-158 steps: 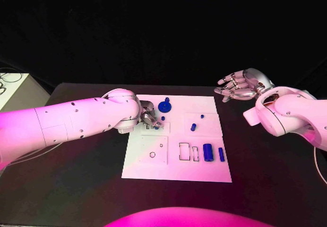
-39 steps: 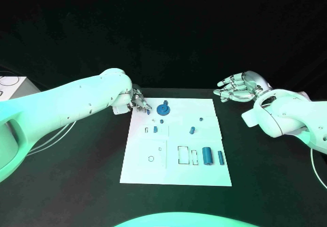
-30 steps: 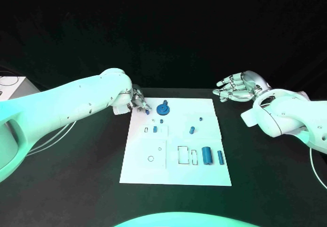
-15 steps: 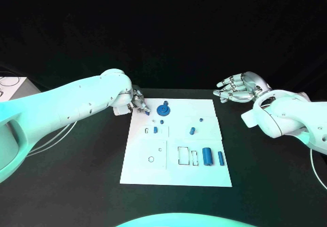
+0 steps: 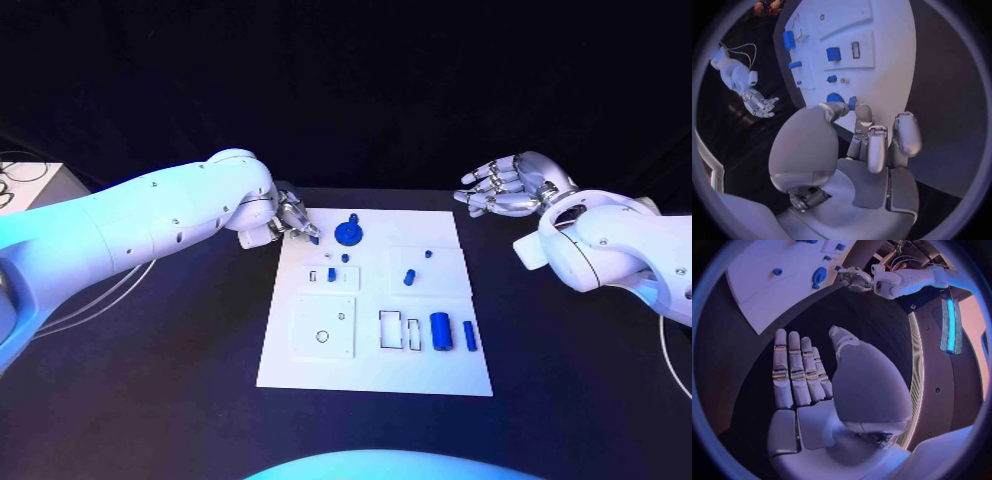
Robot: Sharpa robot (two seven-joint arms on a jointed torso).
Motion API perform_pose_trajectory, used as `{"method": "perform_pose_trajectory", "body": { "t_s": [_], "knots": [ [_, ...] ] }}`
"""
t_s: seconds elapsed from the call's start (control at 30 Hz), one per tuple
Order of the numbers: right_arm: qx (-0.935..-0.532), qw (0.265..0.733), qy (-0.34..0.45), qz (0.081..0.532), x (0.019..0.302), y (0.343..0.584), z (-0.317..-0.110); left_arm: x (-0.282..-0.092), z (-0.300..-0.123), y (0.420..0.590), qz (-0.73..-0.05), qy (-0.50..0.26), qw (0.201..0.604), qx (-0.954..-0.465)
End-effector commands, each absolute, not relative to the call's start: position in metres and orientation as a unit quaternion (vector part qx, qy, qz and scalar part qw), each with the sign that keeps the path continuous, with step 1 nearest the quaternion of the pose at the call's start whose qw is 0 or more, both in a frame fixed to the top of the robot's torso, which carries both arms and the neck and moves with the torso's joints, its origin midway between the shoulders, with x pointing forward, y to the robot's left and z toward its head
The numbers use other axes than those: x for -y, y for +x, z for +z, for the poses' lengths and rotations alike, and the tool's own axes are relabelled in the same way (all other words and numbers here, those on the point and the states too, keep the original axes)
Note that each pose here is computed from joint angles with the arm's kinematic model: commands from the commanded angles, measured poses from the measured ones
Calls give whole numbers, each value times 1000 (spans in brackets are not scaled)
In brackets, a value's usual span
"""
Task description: Assemble the parts on the task board
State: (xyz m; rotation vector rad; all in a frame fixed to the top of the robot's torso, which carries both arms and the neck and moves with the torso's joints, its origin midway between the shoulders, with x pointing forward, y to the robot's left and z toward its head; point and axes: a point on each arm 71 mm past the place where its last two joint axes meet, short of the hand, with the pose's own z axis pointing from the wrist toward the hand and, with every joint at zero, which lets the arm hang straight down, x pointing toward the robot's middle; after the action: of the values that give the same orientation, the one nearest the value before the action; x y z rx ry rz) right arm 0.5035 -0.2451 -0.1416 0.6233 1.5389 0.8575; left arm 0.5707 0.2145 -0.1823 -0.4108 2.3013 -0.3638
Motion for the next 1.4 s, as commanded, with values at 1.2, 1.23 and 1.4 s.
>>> {"method": "perform_pose_trajectory", "body": {
  "t_s": [1.2, 1.23, 1.4],
  "knots": [
    [-666, 588, 267, 373, 248, 502, -145, -203, -204, 504, -153, -86, 415, -893],
    [-666, 588, 267, 373, 248, 502, -145, -203, -205, 504, -152, -85, 413, -894],
    [-666, 588, 267, 373, 248, 502, -145, -203, -208, 504, -149, -79, 406, -898]
  ]
}}
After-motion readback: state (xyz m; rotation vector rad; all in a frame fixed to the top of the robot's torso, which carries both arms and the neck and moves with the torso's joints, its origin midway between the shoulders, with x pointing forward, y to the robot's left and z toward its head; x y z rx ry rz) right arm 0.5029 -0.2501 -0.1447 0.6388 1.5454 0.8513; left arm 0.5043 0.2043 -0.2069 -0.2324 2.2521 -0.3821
